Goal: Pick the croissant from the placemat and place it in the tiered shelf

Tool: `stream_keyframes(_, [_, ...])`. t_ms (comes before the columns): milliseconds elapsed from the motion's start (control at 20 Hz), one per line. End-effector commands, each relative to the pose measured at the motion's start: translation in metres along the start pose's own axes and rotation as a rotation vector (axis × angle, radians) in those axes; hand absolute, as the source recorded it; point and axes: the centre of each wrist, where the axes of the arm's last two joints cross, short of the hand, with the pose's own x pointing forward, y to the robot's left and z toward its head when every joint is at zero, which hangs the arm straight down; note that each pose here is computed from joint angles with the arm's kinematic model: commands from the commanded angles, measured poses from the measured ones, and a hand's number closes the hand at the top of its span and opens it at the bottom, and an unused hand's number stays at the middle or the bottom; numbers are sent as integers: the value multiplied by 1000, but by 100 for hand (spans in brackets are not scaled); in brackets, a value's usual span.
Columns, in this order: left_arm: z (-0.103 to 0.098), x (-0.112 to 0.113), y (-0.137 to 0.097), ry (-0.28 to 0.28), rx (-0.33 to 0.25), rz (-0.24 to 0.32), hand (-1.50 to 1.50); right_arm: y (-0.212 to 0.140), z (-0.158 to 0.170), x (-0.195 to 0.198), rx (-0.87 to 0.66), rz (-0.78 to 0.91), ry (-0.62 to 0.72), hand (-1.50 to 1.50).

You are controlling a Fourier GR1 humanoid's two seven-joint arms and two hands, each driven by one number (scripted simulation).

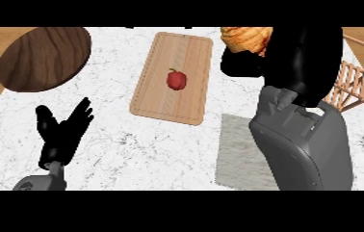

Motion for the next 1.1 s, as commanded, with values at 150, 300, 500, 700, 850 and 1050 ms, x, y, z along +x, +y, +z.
stream_keyframes(150, [0, -3, 2, 31, 11, 1, 0, -66, -56, 15, -51, 6, 189, 150])
stream_keyframes(300, [2, -8, -1, 25, 2, 9, 0, -74, -66, 36, -91, 5, 195, 150])
stream_keyframes(500, [-7, 5, -7, 29, -6, 6, 0, -93, -103, 30, -117, 21, 195, 150])
stream_keyframes(700, [9, -10, -4, 34, -10, 12, 0, -110, -141, 7, -86, 35, 213, 150])
stream_keyframes(850, [0, -10, -6, 25, 2, 4, 0, -105, -150, 2, -63, 32, 189, 150])
stream_keyframes(1050, [1, -10, 7, 20, -16, 15, 0, -120, -178, -22, -6, 68, 185, 150])
